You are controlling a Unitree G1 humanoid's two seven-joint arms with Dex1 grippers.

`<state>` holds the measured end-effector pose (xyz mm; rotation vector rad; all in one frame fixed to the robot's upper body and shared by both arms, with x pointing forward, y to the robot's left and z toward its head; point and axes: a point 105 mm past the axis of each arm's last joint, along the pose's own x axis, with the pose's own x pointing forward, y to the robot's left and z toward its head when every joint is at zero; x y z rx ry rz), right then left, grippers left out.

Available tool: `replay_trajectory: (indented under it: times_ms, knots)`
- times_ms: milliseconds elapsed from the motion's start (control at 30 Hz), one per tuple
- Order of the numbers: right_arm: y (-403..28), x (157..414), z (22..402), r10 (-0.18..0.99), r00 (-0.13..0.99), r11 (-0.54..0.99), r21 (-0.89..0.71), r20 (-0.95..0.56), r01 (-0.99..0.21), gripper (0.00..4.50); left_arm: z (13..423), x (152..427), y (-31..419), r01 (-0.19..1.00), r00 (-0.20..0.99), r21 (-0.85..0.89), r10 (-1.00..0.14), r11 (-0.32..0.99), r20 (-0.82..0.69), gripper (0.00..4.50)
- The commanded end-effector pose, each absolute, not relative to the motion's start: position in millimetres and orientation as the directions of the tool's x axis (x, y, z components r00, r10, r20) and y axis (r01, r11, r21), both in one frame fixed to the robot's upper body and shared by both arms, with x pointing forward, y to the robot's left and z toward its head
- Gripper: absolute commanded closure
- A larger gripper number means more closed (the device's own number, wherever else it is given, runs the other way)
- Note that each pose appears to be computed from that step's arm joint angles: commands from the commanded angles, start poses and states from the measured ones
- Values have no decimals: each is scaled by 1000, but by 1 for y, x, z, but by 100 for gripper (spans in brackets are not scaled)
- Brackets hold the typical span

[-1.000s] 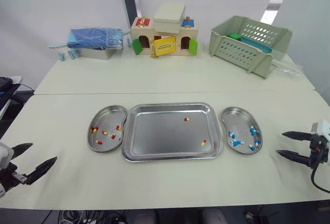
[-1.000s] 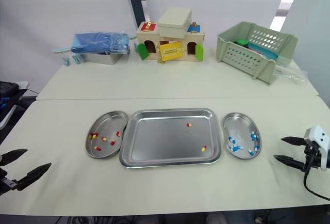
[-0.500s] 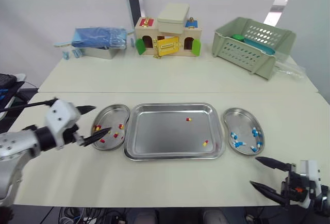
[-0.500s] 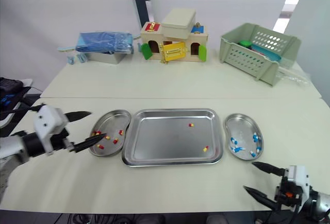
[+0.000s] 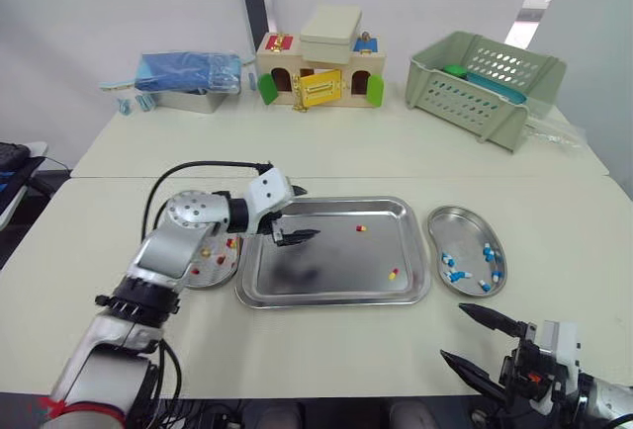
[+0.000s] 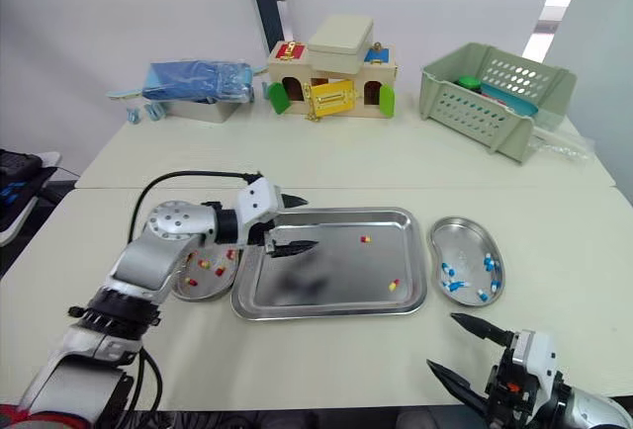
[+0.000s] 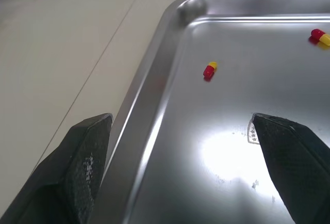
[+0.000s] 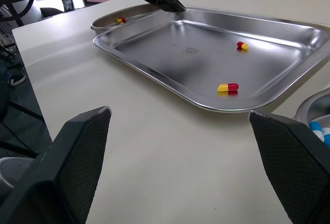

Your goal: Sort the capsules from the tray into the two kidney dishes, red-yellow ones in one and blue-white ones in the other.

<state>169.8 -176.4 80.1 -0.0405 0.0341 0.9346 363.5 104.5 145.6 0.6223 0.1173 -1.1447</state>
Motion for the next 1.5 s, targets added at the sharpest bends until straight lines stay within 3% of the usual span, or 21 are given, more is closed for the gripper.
replay_trajectory:
  times_ms: [33,233,800,967,1267,1500]
  knots:
    - [-169,170,91,794,608,607,-54,-1,-793,1,143,371,86,883,381,430,-824,190,-419,0]
    - [-165,169,91,769,639,639,-46,20,-768,1,135,386,53,906,326,401,-829,137,-454,0]
    - [-164,165,83,723,690,691,-40,32,-722,1,116,394,27,928,277,365,-799,78,-534,0]
    - [-166,162,81,717,696,697,-41,27,-716,0,108,396,33,934,282,351,-751,72,-597,126]
    - [-167,161,77,714,699,700,-43,21,-713,0,102,395,43,947,269,313,-716,73,-645,440]
    - [-168,164,78,719,694,695,-50,22,-718,0,103,391,41,952,246,302,-730,57,-638,446]
